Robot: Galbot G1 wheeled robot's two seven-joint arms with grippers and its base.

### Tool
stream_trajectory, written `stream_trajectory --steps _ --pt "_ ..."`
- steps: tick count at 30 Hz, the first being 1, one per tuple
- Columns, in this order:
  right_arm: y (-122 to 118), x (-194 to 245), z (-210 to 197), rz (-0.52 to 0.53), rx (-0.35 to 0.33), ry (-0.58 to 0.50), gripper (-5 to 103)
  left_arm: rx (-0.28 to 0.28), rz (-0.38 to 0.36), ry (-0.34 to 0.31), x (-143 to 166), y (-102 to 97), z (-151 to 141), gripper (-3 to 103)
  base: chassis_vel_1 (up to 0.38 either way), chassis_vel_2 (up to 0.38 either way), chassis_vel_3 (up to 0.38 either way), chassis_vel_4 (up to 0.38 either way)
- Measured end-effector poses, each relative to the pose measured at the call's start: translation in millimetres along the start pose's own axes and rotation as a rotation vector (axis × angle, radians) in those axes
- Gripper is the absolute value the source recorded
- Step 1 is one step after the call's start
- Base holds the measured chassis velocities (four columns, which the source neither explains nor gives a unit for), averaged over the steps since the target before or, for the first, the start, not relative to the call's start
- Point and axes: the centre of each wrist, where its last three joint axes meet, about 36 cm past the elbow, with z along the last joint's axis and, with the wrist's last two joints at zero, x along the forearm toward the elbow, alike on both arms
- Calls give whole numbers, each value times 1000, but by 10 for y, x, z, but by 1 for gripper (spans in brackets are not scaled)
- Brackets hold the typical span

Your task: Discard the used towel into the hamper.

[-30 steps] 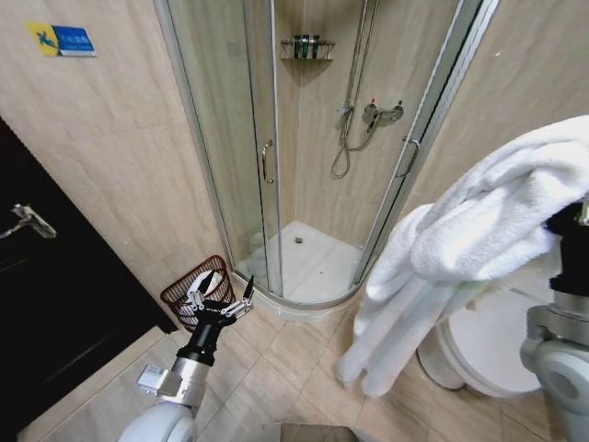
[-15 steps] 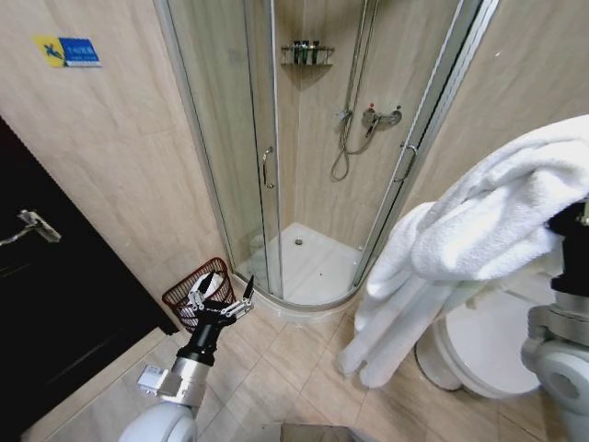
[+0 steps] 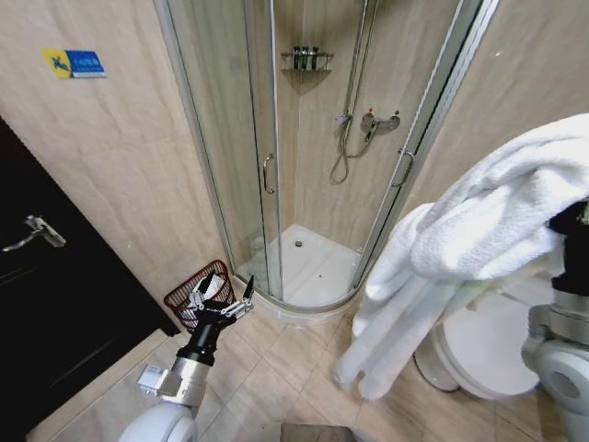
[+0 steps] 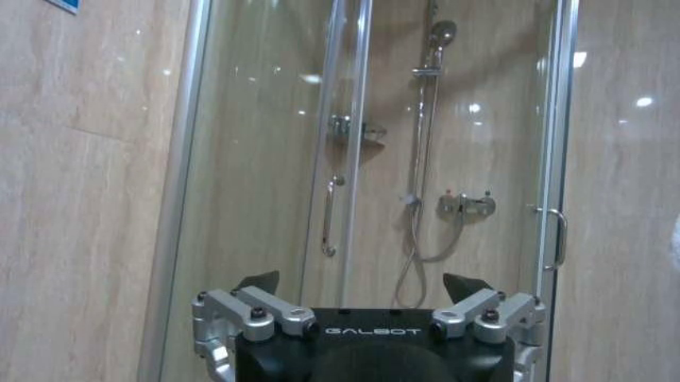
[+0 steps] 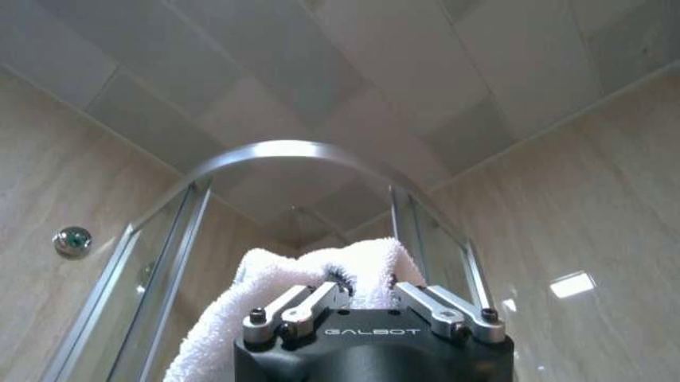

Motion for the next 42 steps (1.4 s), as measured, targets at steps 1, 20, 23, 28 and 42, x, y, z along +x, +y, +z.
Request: stream_trajectory --steps 1,20,23,28,42 --pt "0 -1 0 -1 0 -1 10 0 0 0 0 0 0 100 0 0 0 0" --pt "-19 -5 -19 -11 6 -40 10 0 0 0 0 0 0 100 0 0 0 0" --pt "-23 -2 -21 -10 9 -40 10 0 0 0 0 0 0 100 0 0 0 0" --pt "-23 2 -21 -11 13 -39 10 0 0 0 0 0 0 100 30 33 35 35" --pt "-29 7 -25 -15 27 -43 10 0 0 0 0 0 0 100 77 79 86 82"
